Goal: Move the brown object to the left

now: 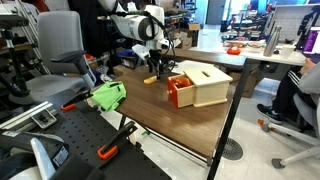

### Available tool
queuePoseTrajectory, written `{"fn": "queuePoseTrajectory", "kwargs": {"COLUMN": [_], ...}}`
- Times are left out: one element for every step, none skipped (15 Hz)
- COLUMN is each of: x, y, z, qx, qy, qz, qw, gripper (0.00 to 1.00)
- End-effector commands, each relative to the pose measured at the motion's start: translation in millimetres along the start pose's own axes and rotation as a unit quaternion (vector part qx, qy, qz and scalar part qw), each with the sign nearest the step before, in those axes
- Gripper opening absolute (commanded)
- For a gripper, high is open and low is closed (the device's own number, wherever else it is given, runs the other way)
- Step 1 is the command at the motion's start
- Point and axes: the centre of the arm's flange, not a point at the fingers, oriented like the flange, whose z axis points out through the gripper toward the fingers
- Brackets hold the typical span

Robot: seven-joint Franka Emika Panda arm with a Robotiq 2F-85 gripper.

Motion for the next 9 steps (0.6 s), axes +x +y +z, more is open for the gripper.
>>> {"fn": "queuePoseTrajectory", "kwargs": {"x": [-38.8,-48.7,-62.0,-71.5,-77.7,-83.3,-86.4,-50.4,-56.2], "y": [-6.2,-7.0,-7.4,-7.4,-7.1,-4.8,0.3,-23.8,-21.4], "z": [-45.1,-56.0,-72.2,-85.7,-98.5,-112.4,-127.5,-86.6,-100.8], "qx": [-0.002,-0.002,0.001,0.006,0.011,0.016,0.019,0.015,0.016], "qy": [-0.014,-0.021,-0.023,-0.016,-0.012,-0.007,-0.011,-0.010,-0.009], "qz": [-0.014,-0.023,-0.032,-0.041,-0.052,-0.063,-0.075,-0.052,-0.060], "qw": [0.9998,0.9995,0.9992,0.9990,0.9985,0.9979,0.9969,0.9985,0.9980], "gripper": [1.00,1.00,1.00,1.00,1.00,1.00,1.00,1.00,1.00]}}
